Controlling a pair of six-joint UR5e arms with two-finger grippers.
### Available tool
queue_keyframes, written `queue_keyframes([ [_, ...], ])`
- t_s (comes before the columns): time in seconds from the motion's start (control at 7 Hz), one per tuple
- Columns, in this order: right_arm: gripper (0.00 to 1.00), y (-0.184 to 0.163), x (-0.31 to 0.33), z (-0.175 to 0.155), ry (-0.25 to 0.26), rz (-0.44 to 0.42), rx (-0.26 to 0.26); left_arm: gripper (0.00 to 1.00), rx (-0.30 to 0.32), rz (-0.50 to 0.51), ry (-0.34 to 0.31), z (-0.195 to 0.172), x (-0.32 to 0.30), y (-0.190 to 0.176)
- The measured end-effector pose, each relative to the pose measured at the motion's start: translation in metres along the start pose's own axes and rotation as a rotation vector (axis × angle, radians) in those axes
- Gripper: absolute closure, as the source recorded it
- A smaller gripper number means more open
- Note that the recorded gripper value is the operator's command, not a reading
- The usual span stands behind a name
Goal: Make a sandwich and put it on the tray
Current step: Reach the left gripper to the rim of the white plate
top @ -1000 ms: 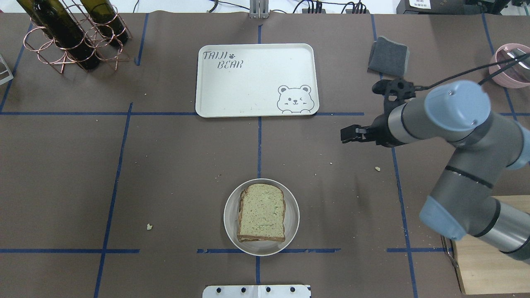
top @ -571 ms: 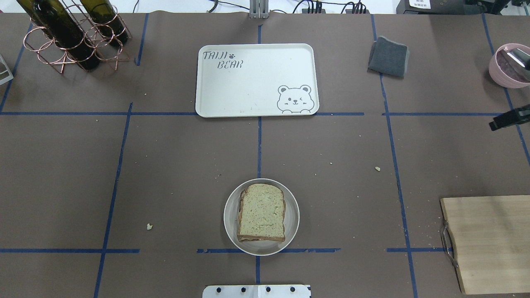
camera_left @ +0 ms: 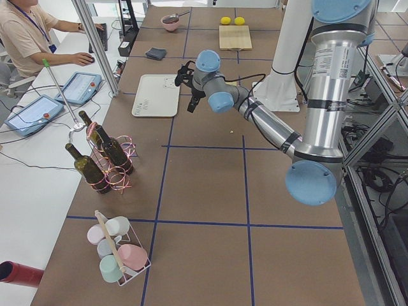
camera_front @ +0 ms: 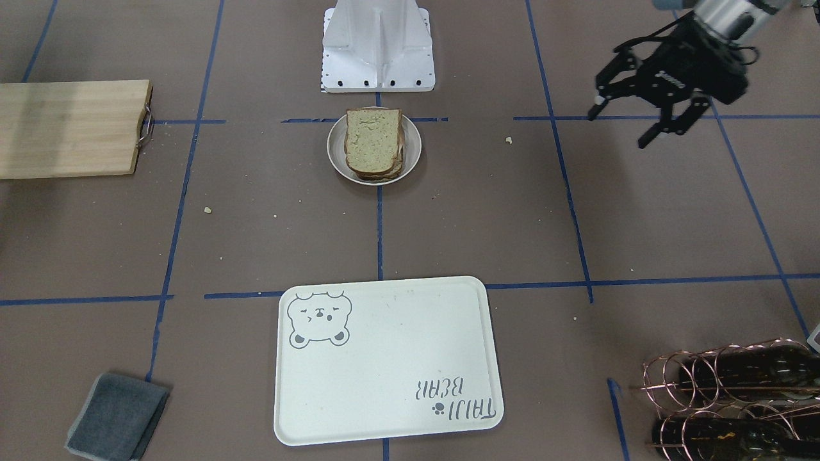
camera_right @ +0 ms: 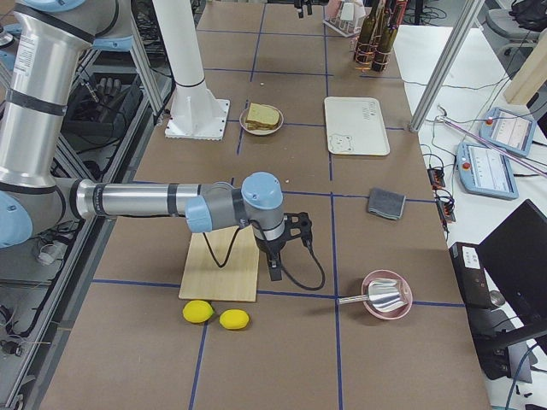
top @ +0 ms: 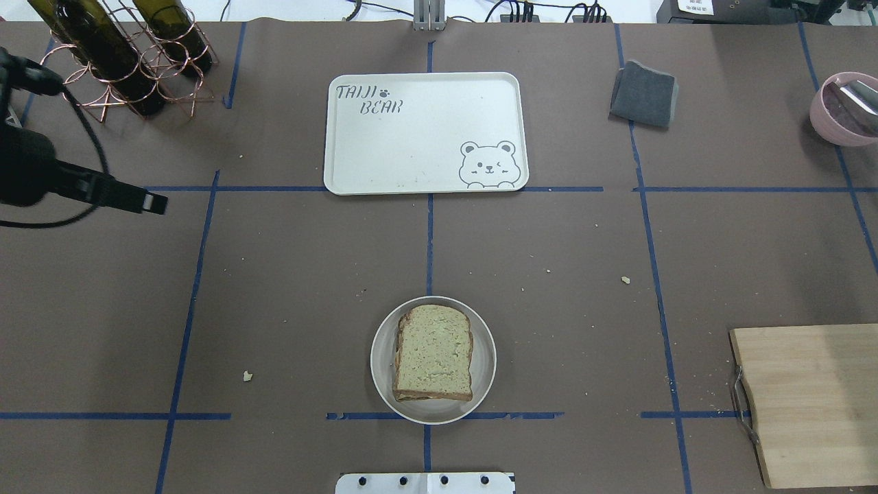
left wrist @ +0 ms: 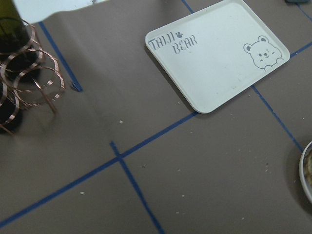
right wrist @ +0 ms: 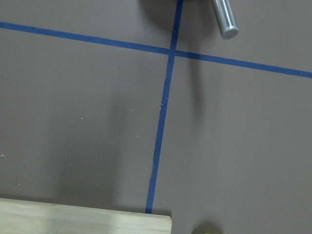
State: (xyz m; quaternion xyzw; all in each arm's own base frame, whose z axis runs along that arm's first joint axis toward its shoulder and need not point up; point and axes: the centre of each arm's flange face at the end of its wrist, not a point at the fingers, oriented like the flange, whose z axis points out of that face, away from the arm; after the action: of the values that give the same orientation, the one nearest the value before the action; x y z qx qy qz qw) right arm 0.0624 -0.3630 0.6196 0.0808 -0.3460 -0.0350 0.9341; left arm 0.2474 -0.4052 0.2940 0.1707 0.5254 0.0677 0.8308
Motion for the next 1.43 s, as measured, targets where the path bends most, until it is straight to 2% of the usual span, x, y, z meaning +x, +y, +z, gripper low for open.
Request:
queue_keyframes([
  [0.14, 0.0, 0.007, 0.008, -0.005, -0.008, 0.007, 0.007, 0.5, -0.016, -0.128, 0.0, 0.041, 0.043, 0.027],
  [0.29, 0.0, 0.01, 0.011, -0.007, -0.01, 0.01, 0.009, 0.54, -0.03, -0.26, 0.001, 0.073, 0.078, 0.053],
  [0.43, 0.0, 0.012, 0.013, -0.007, -0.01, 0.012, 0.009, 0.54, -0.04, -0.407, -0.001, 0.106, 0.111, 0.075],
  [0.57, 0.0, 0.012, 0.014, -0.006, -0.009, 0.013, 0.008, 0.54, -0.037, -0.509, -0.016, 0.146, 0.139, 0.089],
  [0.86, 0.0, 0.012, 0.014, -0.005, -0.008, 0.014, 0.007, 0.54, -0.028, -0.566, -0.057, 0.204, 0.166, 0.101],
  [1.43, 0.0, 0.014, 0.017, -0.002, -0.006, 0.017, 0.003, 0.56, -0.058, -0.565, -0.063, 0.238, 0.198, 0.125],
])
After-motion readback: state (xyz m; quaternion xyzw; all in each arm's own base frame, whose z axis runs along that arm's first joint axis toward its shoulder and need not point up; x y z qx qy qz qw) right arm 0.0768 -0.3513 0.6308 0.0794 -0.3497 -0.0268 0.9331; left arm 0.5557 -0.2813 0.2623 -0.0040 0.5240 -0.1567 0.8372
